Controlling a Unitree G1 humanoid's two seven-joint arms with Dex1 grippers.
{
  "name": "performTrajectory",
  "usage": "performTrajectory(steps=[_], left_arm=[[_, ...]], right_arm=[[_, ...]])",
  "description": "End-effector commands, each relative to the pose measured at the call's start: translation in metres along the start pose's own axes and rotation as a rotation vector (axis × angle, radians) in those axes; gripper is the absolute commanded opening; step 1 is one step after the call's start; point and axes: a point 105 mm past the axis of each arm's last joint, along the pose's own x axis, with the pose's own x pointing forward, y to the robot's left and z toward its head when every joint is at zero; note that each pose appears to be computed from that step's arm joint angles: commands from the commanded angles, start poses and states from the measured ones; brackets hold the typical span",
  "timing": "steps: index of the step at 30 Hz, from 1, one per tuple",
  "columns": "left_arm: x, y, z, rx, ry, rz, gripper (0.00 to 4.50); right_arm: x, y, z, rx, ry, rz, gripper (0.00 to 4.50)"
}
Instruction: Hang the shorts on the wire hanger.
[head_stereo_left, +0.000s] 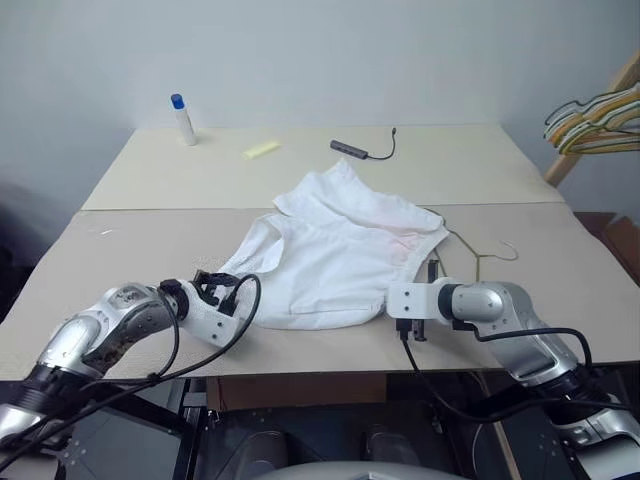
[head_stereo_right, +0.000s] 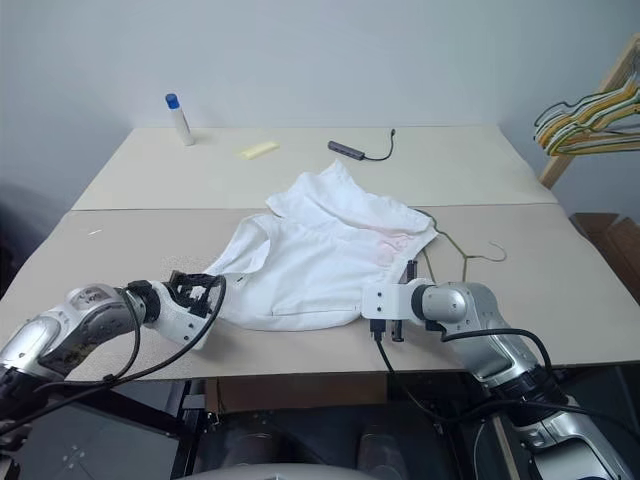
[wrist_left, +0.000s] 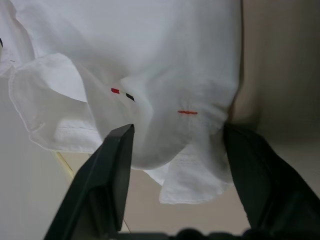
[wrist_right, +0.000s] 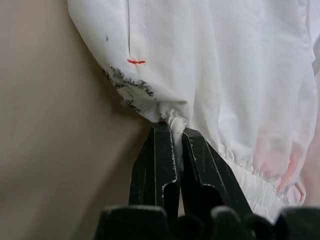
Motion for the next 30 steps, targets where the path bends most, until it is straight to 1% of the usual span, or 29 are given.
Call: performTrajectory(steps=[1, 7, 9, 12, 15, 17, 19, 22, 26, 30], left_arm=[[0.003, -0.006, 0.000, 0.000, 0.000, -0.027, 1.91], [-0.001, -0.010, -0.004, 0.002, 0.003, -0.040, 0.02], [-0.005, -0.012, -0.009, -0.015, 0.013, -0.058, 0.02], [-0.017, -0.020, -0.011, -0.116, -0.004, -0.129, 0.02], [-0.035, -0.023, 0.002, -0.272, -0.111, -0.215, 0.02], [-0.049, -0.021, 0.019, -0.361, -0.233, -0.247, 0.02], [-0.061, -0.018, 0.030, -0.420, -0.308, -0.279, 0.02], [-0.065, -0.015, 0.036, -0.458, -0.341, -0.268, 0.02], [-0.062, -0.015, 0.035, -0.480, -0.319, -0.241, 0.02], [-0.061, -0.016, 0.043, -0.517, -0.342, -0.234, 0.02]], right_arm=[[-0.010, -0.015, 0.005, -0.028, -0.010, -0.053, 0.00], [-0.011, -0.015, 0.005, -0.027, -0.013, -0.056, 0.00], [-0.013, -0.017, 0.006, -0.031, -0.016, -0.059, 0.00], [-0.027, -0.021, 0.005, -0.078, -0.029, -0.053, 0.00], [-0.053, -0.018, 0.012, -0.161, -0.112, 0.039, 0.00], [-0.072, -0.014, 0.018, -0.220, -0.181, 0.122, 0.00], [-0.084, -0.013, 0.022, -0.247, -0.213, 0.175, 0.00], [-0.085, -0.017, 0.022, -0.259, -0.227, 0.186, 0.00], [-0.078, -0.020, 0.018, -0.276, -0.213, 0.167, 0.00], [-0.076, -0.018, 0.012, -0.268, -0.197, 0.184, 0.00]])
